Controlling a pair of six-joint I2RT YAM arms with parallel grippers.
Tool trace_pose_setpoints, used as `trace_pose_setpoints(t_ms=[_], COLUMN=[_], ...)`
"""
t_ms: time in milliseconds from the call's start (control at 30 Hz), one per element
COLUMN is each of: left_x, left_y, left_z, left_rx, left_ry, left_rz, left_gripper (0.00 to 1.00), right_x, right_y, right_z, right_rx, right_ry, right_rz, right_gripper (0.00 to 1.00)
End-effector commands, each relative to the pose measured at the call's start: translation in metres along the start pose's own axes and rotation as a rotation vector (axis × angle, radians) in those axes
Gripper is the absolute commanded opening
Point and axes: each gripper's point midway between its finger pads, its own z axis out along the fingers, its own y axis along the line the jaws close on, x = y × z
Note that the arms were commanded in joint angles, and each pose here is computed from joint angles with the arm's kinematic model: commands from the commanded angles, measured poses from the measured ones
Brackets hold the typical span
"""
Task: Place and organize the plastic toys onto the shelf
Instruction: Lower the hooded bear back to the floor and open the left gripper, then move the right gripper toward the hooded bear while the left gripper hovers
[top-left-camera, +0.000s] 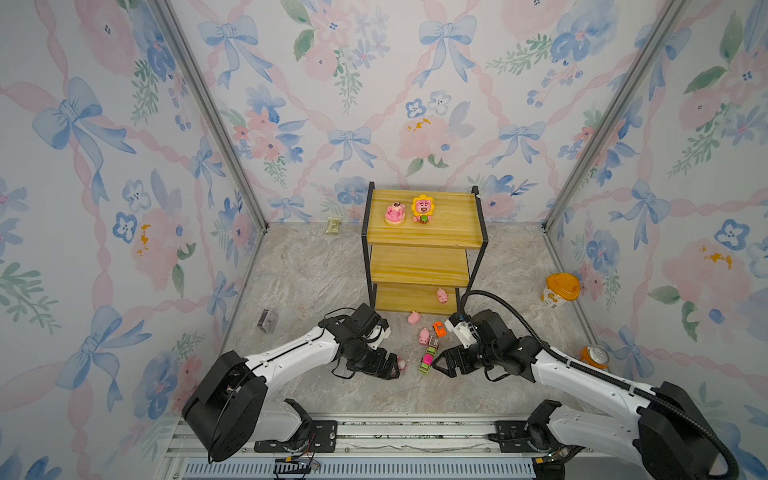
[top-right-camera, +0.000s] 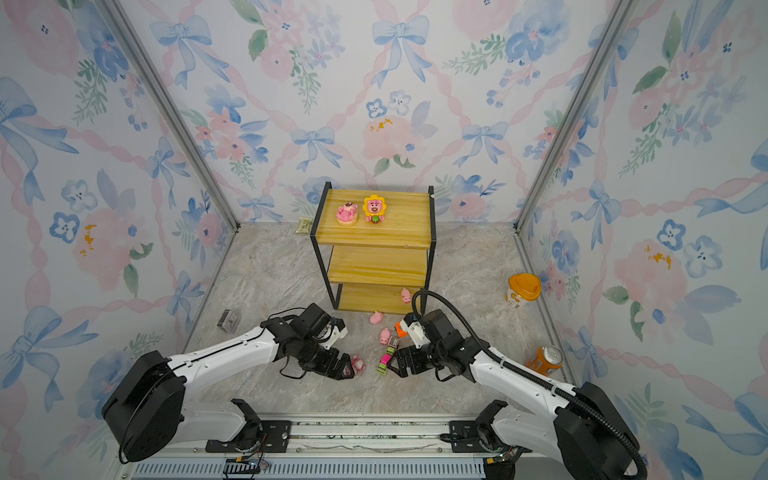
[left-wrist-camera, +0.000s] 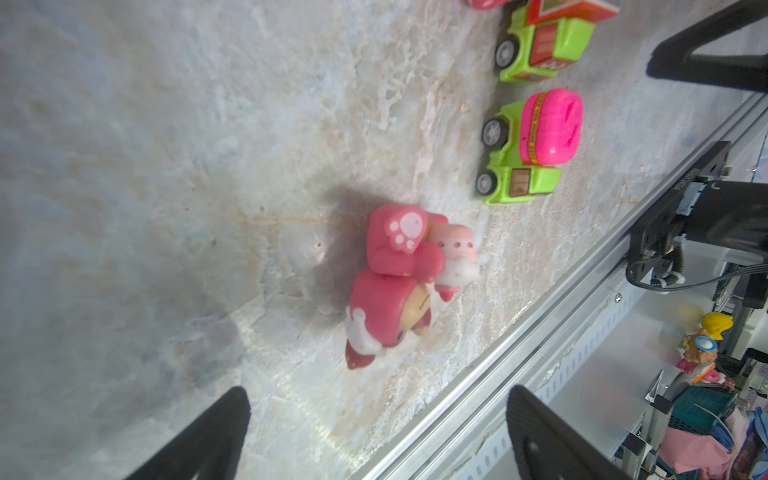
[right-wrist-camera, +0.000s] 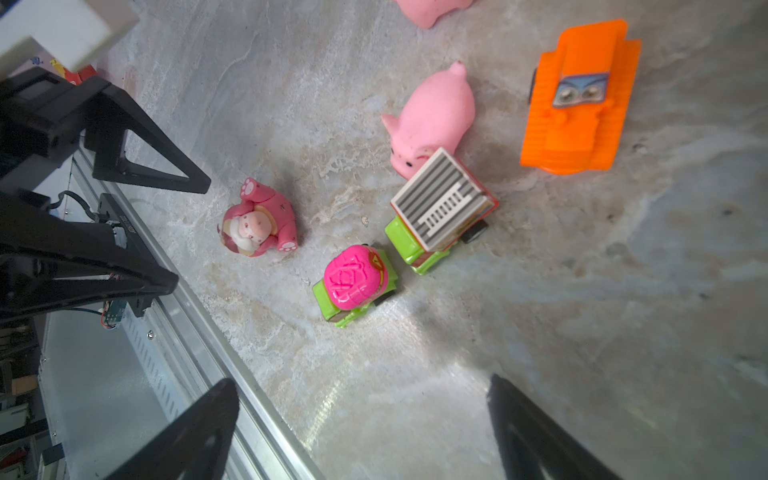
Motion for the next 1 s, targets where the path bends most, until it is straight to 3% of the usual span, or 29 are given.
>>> trace_pose_setpoints(t_ms=[0,67,133,167,467,633,733,967], left_x=[-0.001,0.0,0.0,0.0,0.001,-0.003,-0.005,-0.002], left_y=[0.002,0.004,0.005,0.006,0.002,0.0,0.001,0.005], left_z=[0.0,0.004,0.008,0.01,0.021,0.025,0.029,0.035], left_rx=[-0.015,-0.015,-0.02,-0.016,0.013,0.031,0.026,0.017], left_ry=[-0.032,-0.032,-0.028,-0.025,-0.043,-0.053,-0.047,-0.036], left_rz=[-0.017,-0.028,-0.035,-0.037,-0.023,-0.011,-0.007,-0.008], left_gripper=[0.89,0.83,0.69,0.67,0.68,0.63,0.54,0.51], right_x=[-0.014,-0.014,-0.014,-0.014,-0.011,-0.012,-0.013,-0.013], right_y=[0.011,0.013,0.015,0.015,0.013,0.013,0.013,0.012], right_z=[0.0,0.002,0.002,0.002,-0.002,-0.001,-0.001,0.0], right_rx=[-0.016,-0.017,-0.018,-0.017,0.0,0.002,0.004,0.007], right_ry=[-0.028,-0.024,-0.023,-0.025,-0.035,-0.033,-0.033,-0.035], right_rz=[-0.03,-0.033,-0.039,-0.042,-0.04,-0.038,-0.04,-0.032], right_gripper=[0.96,0.96,0.96,0.96,0.96,0.96,0.96,0.96])
